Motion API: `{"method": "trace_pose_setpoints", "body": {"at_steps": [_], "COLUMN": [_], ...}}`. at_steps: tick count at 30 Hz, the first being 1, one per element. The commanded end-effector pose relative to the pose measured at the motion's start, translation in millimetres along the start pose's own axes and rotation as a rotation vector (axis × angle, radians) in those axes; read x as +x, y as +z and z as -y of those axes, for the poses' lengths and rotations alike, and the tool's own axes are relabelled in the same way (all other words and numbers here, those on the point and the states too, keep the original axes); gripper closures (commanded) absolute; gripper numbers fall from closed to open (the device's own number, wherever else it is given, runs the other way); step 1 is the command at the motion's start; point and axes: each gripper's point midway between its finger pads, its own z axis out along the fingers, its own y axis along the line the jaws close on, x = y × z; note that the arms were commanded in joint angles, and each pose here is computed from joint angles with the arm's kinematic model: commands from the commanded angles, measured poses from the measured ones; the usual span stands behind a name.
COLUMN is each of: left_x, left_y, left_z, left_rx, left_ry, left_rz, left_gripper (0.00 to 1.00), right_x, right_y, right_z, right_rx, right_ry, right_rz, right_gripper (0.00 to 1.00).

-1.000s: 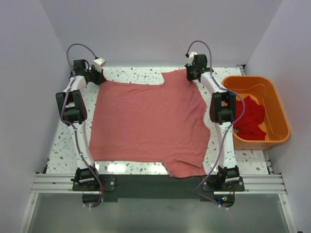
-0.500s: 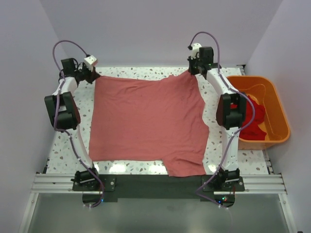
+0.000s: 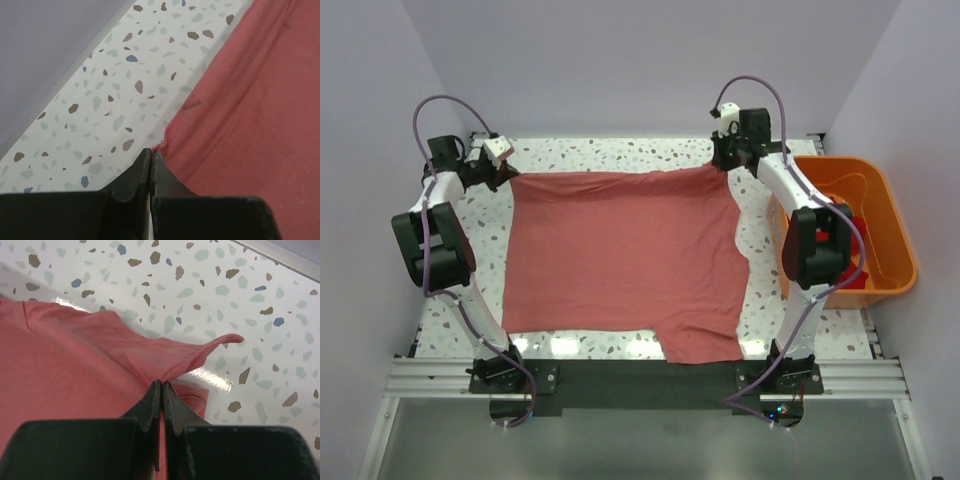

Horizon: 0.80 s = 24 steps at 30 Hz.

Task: Fold and stack the t-shirts
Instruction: Fold the tshirt

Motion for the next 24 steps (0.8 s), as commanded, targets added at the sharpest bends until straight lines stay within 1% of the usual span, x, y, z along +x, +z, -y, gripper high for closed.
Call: {"method": "trace_pose_setpoints", "body": {"at_steps": [1, 2, 5, 6, 8, 9, 11, 12, 18, 21, 24], "left_x": [-13, -9, 3, 11, 21, 24, 30, 32, 53, 58, 50], "left_y": [-25, -26, -34, -35, -40, -42, -44, -44, -42, -41, -40], "left_z": [19, 22, 42, 50, 57, 59, 62, 64, 61, 56, 46], "left_rx": [0.050, 0.063, 0.106, 0.119, 0.119, 0.116, 0.120, 0.123, 0.108, 0.091, 0.075], "left_ry": [0.111, 0.150, 0.180, 0.174, 0.184, 0.186, 0.194, 0.194, 0.190, 0.189, 0.197], "left_rz": [0.011, 0.002, -0.033, -0.045, -0.069, -0.072, -0.091, -0.098, -0.155, -0.170, -0.160], "left_gripper": [1.00, 1.00, 1.00, 1.00, 1.00, 1.00, 1.00, 1.00, 1.00, 1.00, 1.00], "right_x": [-20, -15, 4, 13, 17, 28, 35, 49, 82, 87, 80], "right_y": [-31, -32, -36, -36, -44, -45, -53, -53, -54, -48, -47], "right_z": [-8, -10, -15, -18, -22, -26, -33, -37, -50, -54, -54], "right_rx": [-0.032, -0.038, -0.059, -0.066, -0.078, -0.091, -0.115, -0.125, -0.162, -0.167, -0.171], "right_ry": [-0.056, -0.057, -0.063, -0.063, -0.061, -0.054, -0.052, -0.046, -0.038, -0.044, -0.036], "right_rz": [0.072, 0.063, 0.014, -0.005, -0.012, -0.033, -0.045, -0.075, -0.148, -0.166, -0.174], "right_gripper": [1.00, 1.00, 1.00, 1.00, 1.00, 1.00, 1.00, 1.00, 1.00, 1.00, 1.00]}}
